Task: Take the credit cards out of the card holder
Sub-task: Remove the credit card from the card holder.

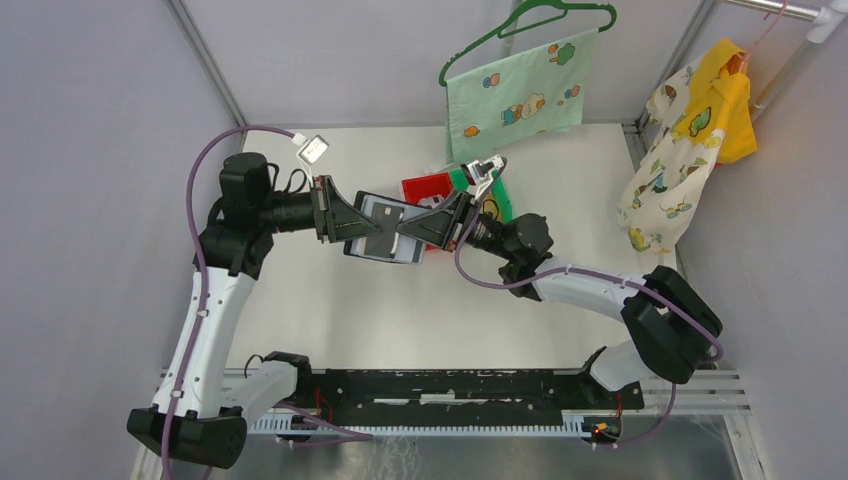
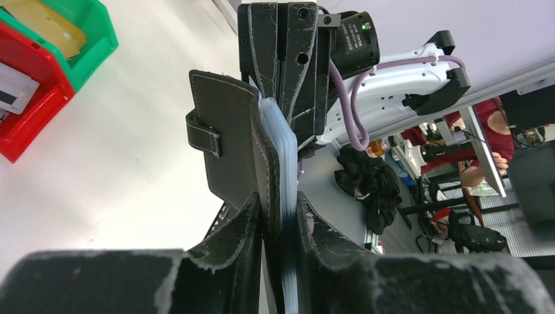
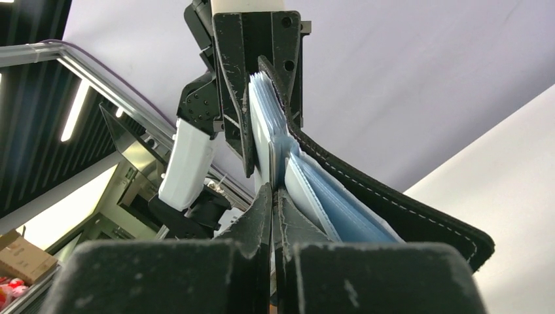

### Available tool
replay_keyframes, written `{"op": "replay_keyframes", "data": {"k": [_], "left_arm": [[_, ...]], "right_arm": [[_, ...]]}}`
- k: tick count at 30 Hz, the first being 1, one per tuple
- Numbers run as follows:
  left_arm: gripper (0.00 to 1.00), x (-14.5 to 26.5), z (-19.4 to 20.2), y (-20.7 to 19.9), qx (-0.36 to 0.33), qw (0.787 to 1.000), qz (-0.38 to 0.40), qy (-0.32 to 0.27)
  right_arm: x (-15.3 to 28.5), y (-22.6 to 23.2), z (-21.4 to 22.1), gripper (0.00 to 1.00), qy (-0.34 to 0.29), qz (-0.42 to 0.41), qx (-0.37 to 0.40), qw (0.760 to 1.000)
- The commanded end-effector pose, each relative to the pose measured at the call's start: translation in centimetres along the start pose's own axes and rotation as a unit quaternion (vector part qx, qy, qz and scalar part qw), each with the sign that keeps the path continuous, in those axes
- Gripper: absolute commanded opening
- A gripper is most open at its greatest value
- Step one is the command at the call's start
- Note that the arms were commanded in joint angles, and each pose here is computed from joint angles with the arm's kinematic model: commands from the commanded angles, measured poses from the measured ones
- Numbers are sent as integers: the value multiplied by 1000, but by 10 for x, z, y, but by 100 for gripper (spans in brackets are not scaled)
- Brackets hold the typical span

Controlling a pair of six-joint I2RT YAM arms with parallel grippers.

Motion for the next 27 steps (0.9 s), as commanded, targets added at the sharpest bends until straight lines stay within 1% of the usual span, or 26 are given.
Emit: {"op": "replay_keyframes", "data": {"k": [1,4,7,9,15,17,20,27], "left_arm": [[25,4,-5,-27,-18,998,62,6],[32,5,-7,-31,-18,997,72,4],[33,5,-7,-33,-23,997,75,3],[29,5,-7,-33,-19,997,75,0],[14,4,-7,-30,-17,997,72,-6],[13,3,-8,-30,-16,997,72,-6],[14,4,-9,-32,-17,997,73,-7],[22,4,-9,-33,-18,997,76,-6]], "right_arm": [[6,8,3,0,7,-29,8,1000],[9,5,7,0,8,-25,6,1000],[12,4,9,0,8,-22,5,1000],[13,4,9,0,7,-22,4,1000],[16,5,10,0,1,-23,4,1000],[17,5,11,0,2,-22,4,1000],[21,2,14,0,2,-16,2,1000],[25,-2,17,0,2,-10,-2,1000]]}}
Point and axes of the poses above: each gripper's point midway between its finger pads, its own x axis back along the fingers, its own y axis along the line the jaws close on, z = x × y, the point moved 6 cm from there along x, back along the fingers, and after that the axes turned 4 degrees about x, right-handed, at the moved point
